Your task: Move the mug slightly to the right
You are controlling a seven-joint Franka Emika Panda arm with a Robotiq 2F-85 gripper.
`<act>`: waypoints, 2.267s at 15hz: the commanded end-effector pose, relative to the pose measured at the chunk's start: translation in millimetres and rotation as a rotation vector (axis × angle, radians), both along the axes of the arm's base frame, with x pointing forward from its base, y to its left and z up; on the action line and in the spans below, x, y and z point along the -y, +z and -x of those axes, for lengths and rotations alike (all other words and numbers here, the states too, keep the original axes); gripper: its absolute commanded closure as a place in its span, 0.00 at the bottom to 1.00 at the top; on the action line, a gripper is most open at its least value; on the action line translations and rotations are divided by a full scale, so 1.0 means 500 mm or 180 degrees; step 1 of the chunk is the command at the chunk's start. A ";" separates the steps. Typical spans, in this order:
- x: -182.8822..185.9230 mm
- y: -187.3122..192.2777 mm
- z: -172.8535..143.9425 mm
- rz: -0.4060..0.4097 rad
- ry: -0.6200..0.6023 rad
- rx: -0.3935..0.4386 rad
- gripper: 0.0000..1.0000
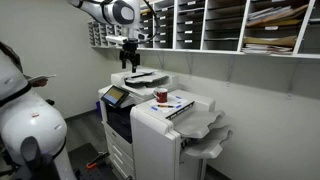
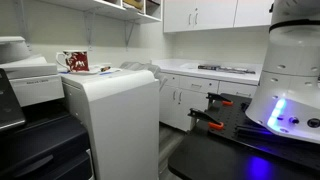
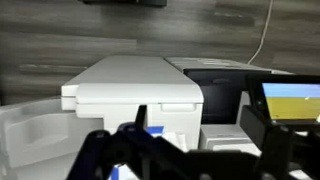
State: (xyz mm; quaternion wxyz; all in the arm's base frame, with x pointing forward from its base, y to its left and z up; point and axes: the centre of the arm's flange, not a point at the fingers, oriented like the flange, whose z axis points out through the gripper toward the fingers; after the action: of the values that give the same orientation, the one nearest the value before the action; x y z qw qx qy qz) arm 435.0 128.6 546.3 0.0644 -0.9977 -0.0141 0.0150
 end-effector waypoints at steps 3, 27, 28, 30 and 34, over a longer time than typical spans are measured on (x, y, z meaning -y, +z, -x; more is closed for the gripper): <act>0.000 0.000 0.000 0.0000 0.0000 0.0001 0.00; -0.004 -0.374 -0.558 0.0255 -0.2016 0.0187 0.00; -0.005 -0.386 -0.566 0.0255 -0.2008 0.0146 0.04; -0.009 -0.401 -0.578 0.0287 -0.1990 0.0127 0.28; -0.019 -0.422 -0.587 0.0331 -0.1929 0.0080 0.54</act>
State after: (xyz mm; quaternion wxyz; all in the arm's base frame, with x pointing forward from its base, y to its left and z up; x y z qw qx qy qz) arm 715.0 133.6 334.4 0.0282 -0.9587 0.2818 -0.0265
